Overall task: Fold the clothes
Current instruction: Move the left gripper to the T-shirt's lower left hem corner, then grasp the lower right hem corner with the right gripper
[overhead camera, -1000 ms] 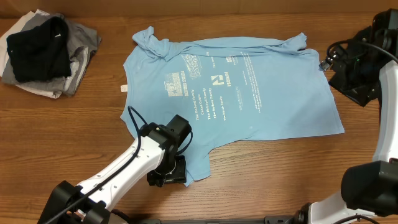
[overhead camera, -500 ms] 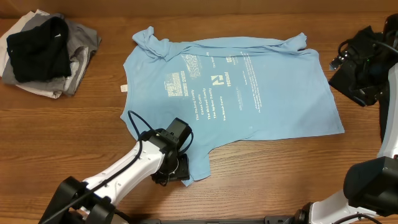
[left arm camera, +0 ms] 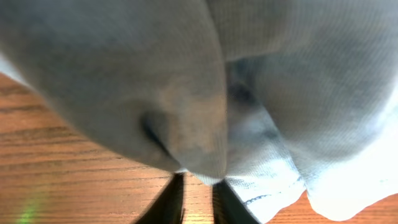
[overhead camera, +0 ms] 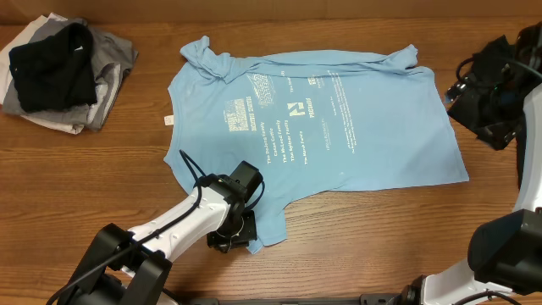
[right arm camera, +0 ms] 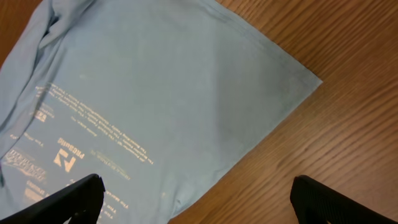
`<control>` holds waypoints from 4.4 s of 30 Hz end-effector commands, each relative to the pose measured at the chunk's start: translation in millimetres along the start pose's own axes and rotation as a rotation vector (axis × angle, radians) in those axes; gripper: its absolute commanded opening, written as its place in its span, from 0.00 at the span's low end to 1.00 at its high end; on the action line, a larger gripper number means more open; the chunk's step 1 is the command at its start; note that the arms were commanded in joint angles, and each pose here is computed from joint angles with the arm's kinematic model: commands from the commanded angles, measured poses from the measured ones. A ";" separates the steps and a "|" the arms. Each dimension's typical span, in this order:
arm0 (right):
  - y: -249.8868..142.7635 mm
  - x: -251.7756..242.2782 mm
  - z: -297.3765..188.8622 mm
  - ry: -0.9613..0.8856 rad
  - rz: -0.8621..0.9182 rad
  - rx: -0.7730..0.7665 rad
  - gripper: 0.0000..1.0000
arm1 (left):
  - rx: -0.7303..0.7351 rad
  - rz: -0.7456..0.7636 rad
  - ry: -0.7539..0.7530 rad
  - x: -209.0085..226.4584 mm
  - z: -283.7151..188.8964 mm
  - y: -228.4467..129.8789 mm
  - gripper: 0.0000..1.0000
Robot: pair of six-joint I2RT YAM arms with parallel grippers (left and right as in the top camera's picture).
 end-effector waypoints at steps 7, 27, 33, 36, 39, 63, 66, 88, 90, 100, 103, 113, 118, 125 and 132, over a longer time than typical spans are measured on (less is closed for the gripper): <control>-20.0 -28.9 72.7 -0.119 0.052 0.128 0.80 | 0.006 -0.007 0.047 3.9 7.2 0.5 0.04; -15.6 -73.5 140.4 -0.192 0.131 0.013 0.69 | 0.023 -0.018 0.061 9.4 6.3 -0.5 0.04; -9.4 -75.5 143.7 -0.191 0.188 -0.013 0.68 | 0.022 -0.017 0.060 9.2 6.3 -0.3 0.04; -8.8 -75.8 145.4 -0.192 0.191 -0.012 0.68 | 0.023 -0.017 0.060 9.2 6.3 -0.4 0.04; -7.5 -75.7 146.8 -0.190 0.192 -0.015 0.66 | 0.022 -0.017 0.060 9.2 6.3 -0.3 0.04; -0.6 -78.5 167.3 -0.205 0.204 -0.010 0.58 | 0.038 -0.020 0.079 11.6 6.1 -3.1 0.05; -0.1 -78.3 167.7 -0.204 0.204 -0.012 0.57 | 0.044 -0.022 0.082 12.2 6.0 -4.1 0.04; -1.6 -82.2 180.8 -0.202 0.204 -0.026 0.53 | 0.083 -0.029 0.107 15.8 5.2 -10.3 0.04; -1.5 -82.2 181.5 -0.200 0.204 -0.028 0.53 | 0.083 -0.029 0.106 15.8 5.3 -10.2 0.04; -2.4 -88.2 203.8 -0.247 0.204 0.000 0.52 | 0.070 0.012 0.096 13.6 3.8 -7.3 0.04; -3.2 -90.1 212.3 -0.259 0.205 0.014 0.49 | 0.054 0.023 0.087 11.8 0.0 -5.6 0.04; -3.0 -90.3 214.4 -0.260 0.209 0.016 0.32 | -0.014 0.071 0.032 7.2 -16.6 -6.3 0.76; -3.1 -90.2 214.4 -0.259 0.209 0.017 0.28 | -0.012 0.071 0.024 6.5 -16.5 -6.4 0.77; -3.2 -90.0 214.5 -0.257 0.210 0.019 0.28 | -0.032 0.101 -0.017 1.5 -16.6 -2.5 0.74; -3.8 -89.6 214.6 -0.251 0.210 0.025 0.29 | -0.067 0.089 -0.022 -0.3 -16.7 2.6 0.73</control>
Point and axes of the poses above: each gripper's point midway between its finger pads, its own z axis out along the fingers, its own x axis along the line the jaws close on, y = z × x, the point moved 9 cm from there along -z, back along the fingers, and after that the axes turned 8 degrees about z, right-handed, at the moved point
